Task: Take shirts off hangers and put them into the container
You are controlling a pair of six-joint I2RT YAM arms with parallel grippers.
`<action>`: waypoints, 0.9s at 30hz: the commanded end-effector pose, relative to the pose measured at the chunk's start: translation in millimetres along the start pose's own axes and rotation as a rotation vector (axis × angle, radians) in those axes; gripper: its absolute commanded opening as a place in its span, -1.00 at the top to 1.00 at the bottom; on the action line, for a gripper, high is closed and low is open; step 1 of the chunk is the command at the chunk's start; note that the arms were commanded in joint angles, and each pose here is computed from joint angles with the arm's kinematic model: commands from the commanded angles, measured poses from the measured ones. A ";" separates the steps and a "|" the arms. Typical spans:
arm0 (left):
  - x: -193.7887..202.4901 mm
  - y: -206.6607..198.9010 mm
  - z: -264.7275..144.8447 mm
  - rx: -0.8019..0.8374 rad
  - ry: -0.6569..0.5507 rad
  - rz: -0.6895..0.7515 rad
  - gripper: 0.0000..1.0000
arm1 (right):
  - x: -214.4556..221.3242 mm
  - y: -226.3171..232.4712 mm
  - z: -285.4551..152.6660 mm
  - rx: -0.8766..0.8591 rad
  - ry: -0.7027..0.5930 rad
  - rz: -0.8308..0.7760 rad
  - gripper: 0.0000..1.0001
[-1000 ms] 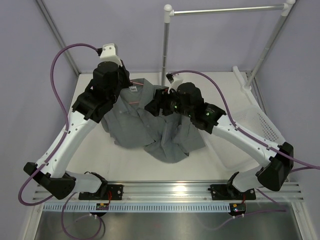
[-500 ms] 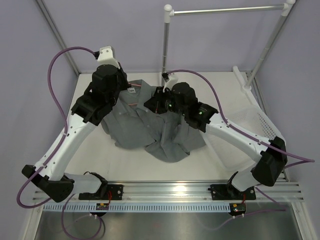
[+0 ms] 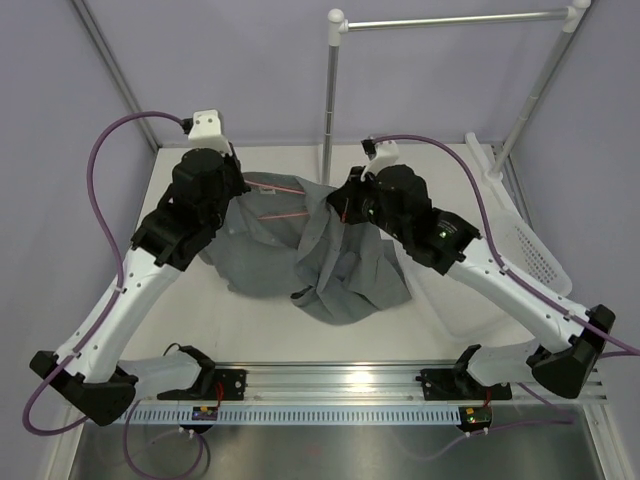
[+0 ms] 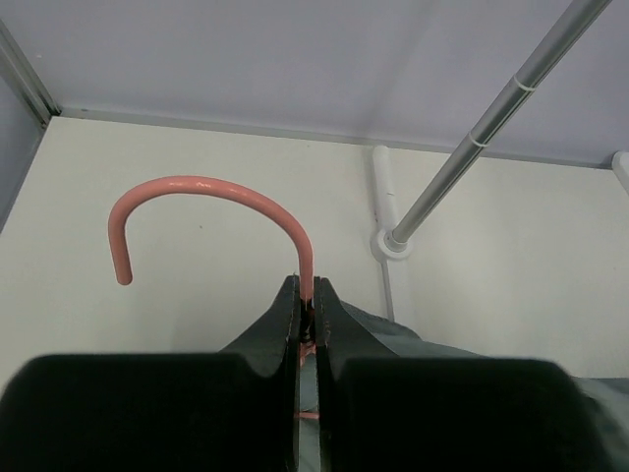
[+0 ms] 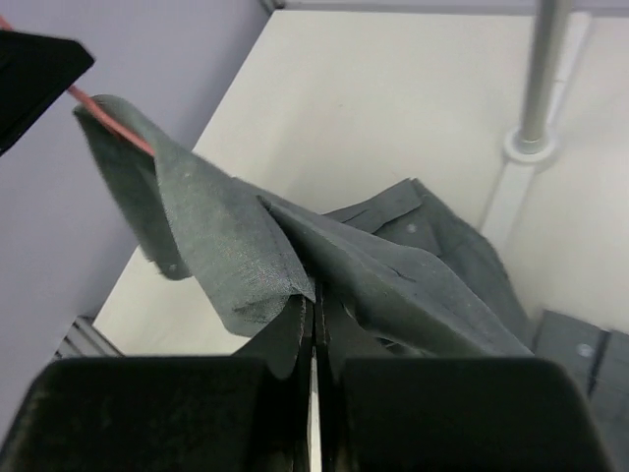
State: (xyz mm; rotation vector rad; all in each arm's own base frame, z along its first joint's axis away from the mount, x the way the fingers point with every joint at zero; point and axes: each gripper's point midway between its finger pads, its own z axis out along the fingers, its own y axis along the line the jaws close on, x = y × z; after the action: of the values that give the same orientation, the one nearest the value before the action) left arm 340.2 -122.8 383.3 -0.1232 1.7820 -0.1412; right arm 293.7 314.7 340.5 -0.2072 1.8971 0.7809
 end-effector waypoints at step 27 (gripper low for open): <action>-40.3 -19.8 -60.2 0.316 -0.144 0.008 1.00 | 16.7 -41.1 -32.8 0.020 0.134 -0.086 1.00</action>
State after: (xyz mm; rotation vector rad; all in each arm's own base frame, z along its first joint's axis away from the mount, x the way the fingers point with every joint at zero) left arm 291.9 -118.3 395.9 0.1081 1.6996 -0.2531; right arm 291.4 245.9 333.6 -0.2250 1.9708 0.6302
